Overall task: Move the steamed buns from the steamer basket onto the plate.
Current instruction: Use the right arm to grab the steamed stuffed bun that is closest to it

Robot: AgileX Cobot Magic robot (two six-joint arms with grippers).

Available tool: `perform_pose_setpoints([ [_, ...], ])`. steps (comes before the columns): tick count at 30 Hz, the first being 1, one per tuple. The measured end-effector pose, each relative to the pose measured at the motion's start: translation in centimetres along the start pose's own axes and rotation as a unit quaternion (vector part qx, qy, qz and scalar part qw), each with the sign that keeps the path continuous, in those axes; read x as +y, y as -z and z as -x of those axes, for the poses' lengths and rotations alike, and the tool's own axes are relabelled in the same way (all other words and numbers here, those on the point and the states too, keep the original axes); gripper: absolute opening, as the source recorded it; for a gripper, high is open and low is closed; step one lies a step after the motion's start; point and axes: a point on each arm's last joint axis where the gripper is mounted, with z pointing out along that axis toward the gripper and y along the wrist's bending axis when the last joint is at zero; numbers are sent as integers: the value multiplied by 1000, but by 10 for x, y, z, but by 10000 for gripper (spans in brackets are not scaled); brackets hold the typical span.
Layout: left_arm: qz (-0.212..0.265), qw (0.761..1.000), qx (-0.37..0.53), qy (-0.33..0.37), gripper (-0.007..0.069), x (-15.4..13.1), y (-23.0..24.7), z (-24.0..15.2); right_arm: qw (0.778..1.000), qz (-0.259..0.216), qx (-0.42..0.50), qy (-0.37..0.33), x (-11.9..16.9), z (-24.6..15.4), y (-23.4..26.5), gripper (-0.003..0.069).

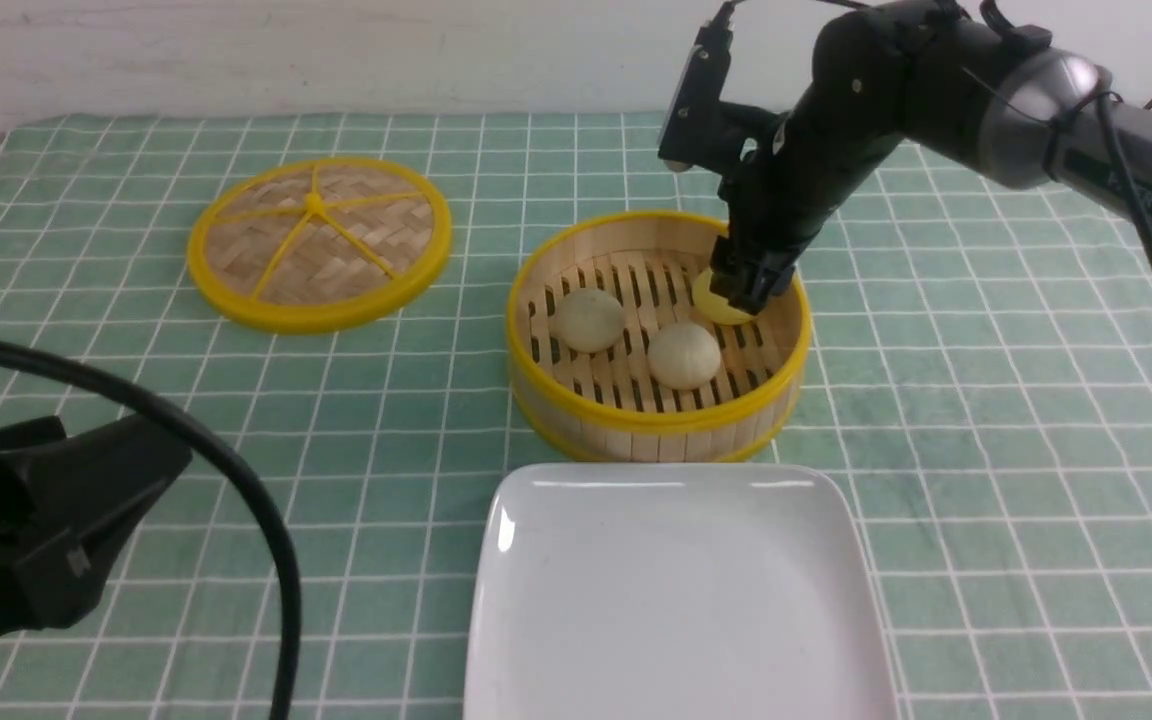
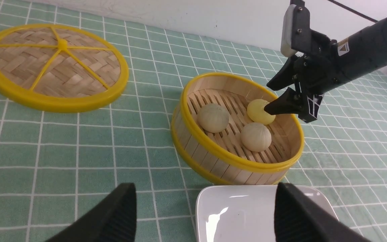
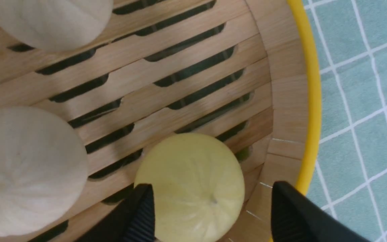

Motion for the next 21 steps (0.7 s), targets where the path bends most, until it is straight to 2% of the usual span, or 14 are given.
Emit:
perform_pose_setpoints([
  [6,0,1000,0,0,544,0,0,0,1000,6,6,-1,3,-4,-14,465],
  [9,0,1000,0,0,544,0,0,0,1000,0,4,1,2,-3,-15,440],
  [11,0,1000,0,0,544,0,0,0,1000,-4,5,4,1,-4,-15,390],
  [14,0,1000,0,0,544,0,0,0,1000,-7,10,10,0,-4,-15,184],
  [15,0,1000,0,0,544,0,0,0,1000,-7,10,10,0,-4,-15,167],
  [16,0,1000,0,0,544,0,0,0,1000,-9,14,13,0,-5,-15,65],
  [17,0,1000,0,0,544,0,0,0,1000,-8,16,11,0,-5,-14,27],
  [21,0,1000,0,0,544,0,0,0,1000,-4,12,-8,0,-2,-2,10],
])
